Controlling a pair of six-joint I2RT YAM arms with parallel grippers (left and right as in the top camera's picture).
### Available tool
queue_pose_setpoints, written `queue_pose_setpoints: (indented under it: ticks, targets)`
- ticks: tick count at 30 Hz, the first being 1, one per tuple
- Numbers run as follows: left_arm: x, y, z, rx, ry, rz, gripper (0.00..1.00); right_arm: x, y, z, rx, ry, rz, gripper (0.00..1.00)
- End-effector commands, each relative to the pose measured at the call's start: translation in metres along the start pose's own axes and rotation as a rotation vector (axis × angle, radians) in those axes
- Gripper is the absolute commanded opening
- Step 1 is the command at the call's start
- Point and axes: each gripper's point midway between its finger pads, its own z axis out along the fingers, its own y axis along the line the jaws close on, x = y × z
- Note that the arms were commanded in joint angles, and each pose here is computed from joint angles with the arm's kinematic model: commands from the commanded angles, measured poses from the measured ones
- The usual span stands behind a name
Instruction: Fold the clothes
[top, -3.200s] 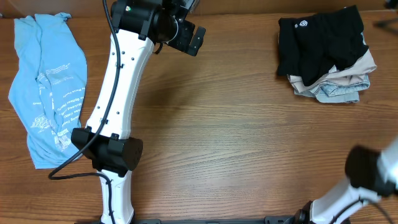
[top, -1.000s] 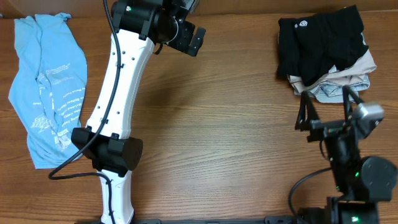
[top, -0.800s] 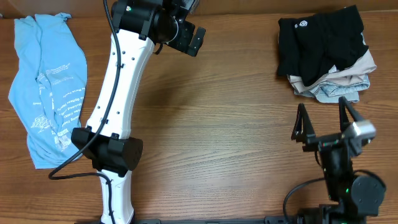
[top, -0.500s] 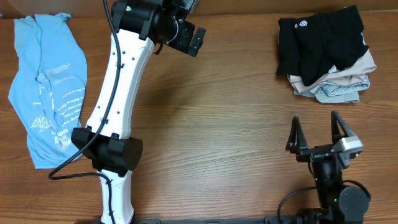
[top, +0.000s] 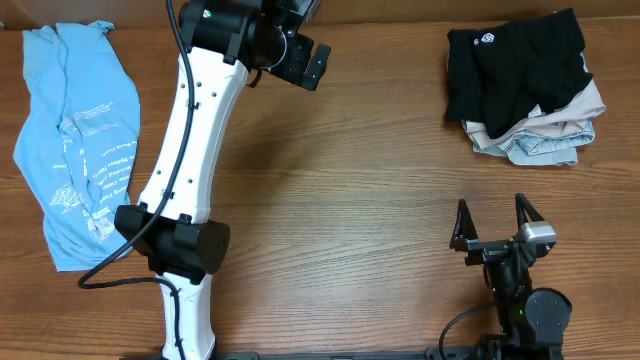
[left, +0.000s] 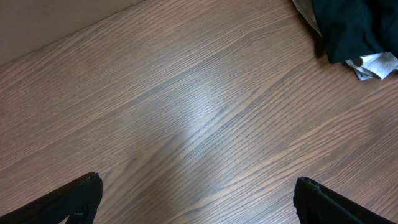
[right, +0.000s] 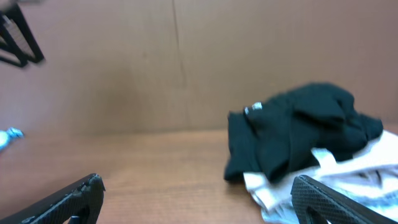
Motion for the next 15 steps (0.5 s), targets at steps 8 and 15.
queue_pose_setpoints:
  ticks: [8,15]
  targets:
    - [-0.0023,-0.0007,-0.0079,-0.007,-0.016,0.016,1.0,0.0204,-0.0091,-0.001,0.049,0.071,-0.027,1.0]
    - [-0.0022,-0.0007,-0.0078,-0.007,-0.016,0.016,1.0,0.0204,-0.0091,-0.001,0.049,0.071,-0.027,1.0]
